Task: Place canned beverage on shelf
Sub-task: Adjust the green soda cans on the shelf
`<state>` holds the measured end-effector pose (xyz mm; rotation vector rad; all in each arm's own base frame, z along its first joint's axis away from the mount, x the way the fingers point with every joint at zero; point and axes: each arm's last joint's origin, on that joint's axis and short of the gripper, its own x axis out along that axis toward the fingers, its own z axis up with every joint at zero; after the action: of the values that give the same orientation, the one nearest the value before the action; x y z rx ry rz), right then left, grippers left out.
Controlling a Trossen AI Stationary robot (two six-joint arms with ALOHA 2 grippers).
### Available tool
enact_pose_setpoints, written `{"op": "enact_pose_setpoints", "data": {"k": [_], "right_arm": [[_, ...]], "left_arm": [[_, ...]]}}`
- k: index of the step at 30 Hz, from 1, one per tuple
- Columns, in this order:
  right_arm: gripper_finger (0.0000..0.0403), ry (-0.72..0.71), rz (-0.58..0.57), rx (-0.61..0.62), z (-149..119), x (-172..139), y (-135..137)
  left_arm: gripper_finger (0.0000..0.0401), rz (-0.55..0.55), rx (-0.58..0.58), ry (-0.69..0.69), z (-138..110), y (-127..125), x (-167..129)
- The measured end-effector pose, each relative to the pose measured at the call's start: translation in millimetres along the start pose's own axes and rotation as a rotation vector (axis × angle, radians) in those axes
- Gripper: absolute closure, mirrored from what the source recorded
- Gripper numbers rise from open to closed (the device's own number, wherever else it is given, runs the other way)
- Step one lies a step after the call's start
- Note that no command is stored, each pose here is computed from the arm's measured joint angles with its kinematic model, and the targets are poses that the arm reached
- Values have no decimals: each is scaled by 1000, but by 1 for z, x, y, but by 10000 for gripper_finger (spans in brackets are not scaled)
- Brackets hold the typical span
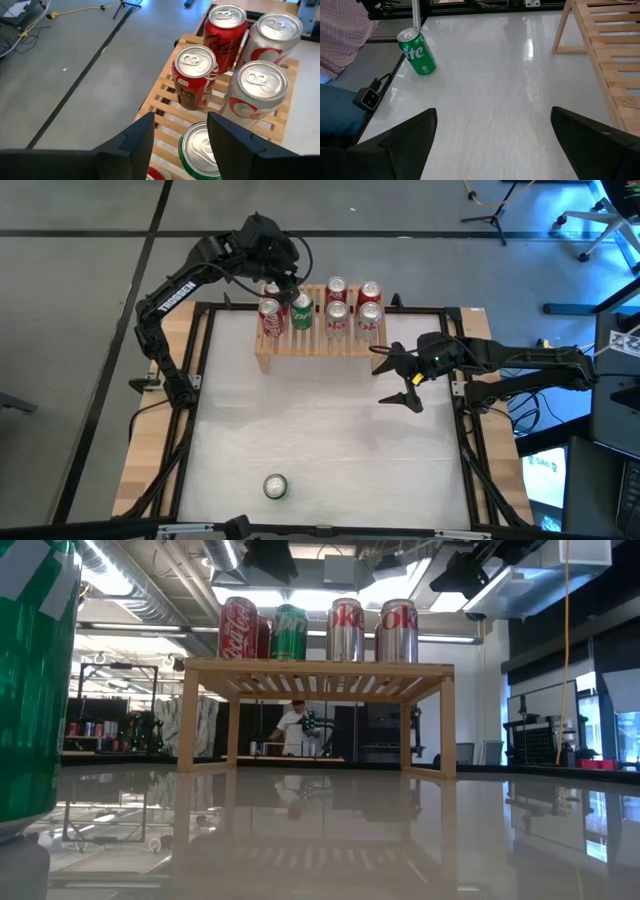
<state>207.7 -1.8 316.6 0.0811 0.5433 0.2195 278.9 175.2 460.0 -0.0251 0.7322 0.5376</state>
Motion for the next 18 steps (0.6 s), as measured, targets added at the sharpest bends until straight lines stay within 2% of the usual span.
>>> {"op": "enact_pose_setpoints", "data": {"k": [4, 9, 12, 18], "right_arm": [[17, 0, 0, 0, 0, 0, 0], [17, 0, 0, 0, 0, 0, 0], [17, 0, 0, 0, 0, 0, 0], [17, 0, 0, 0, 0, 0, 0]], "left_arm": [[228, -31, -65, -8, 1, -1, 0], [218, -157, 116, -42, 2, -5, 0], [190, -174, 169, -51, 2, -8, 0], [103, -177, 175, -24, -1, -8, 0]]}}
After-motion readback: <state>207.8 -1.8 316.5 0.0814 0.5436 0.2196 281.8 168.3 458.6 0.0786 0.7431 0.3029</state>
